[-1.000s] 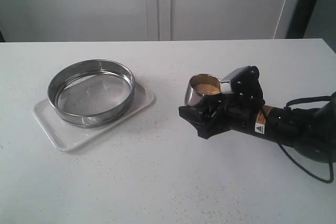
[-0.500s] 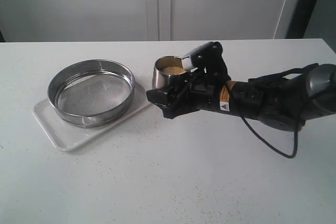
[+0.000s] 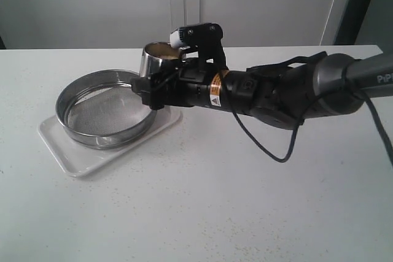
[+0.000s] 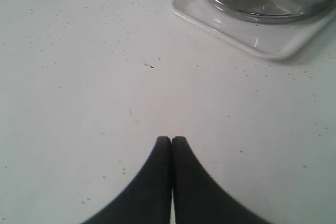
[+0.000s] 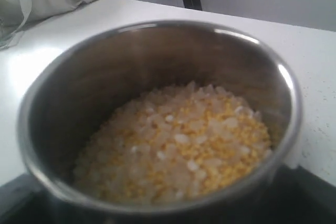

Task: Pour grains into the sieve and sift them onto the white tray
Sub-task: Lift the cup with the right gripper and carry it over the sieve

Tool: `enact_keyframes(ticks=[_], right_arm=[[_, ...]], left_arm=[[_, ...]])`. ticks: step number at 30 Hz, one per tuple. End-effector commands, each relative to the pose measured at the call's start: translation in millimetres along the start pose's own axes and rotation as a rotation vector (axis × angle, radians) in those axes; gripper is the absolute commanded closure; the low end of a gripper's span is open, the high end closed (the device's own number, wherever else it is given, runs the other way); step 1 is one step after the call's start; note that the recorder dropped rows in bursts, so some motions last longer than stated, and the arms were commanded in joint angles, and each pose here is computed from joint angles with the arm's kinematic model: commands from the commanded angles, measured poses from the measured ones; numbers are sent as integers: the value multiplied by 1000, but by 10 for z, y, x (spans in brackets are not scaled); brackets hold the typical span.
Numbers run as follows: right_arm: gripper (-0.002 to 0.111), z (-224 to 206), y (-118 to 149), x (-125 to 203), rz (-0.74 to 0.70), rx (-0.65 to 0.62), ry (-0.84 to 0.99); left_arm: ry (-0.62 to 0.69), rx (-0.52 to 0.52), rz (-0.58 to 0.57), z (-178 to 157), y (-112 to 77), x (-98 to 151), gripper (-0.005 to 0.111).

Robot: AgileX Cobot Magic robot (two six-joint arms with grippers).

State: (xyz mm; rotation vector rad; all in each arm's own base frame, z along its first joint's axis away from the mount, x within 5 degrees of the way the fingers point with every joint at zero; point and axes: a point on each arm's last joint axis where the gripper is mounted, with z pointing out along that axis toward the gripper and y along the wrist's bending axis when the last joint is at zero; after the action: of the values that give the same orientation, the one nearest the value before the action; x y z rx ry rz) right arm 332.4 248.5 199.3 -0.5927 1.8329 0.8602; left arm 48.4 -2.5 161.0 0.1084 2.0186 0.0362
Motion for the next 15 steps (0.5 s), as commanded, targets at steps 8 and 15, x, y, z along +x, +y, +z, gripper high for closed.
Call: enact_keyframes(ticks=[8,15], right_arm=[[108,260,119,-128,122,36,-49],[108,463,164,-103,117,19,-47]], left_arm=[[11,0,-11,9,-2,28,107],[11,0,-11,9,-2,28,107]])
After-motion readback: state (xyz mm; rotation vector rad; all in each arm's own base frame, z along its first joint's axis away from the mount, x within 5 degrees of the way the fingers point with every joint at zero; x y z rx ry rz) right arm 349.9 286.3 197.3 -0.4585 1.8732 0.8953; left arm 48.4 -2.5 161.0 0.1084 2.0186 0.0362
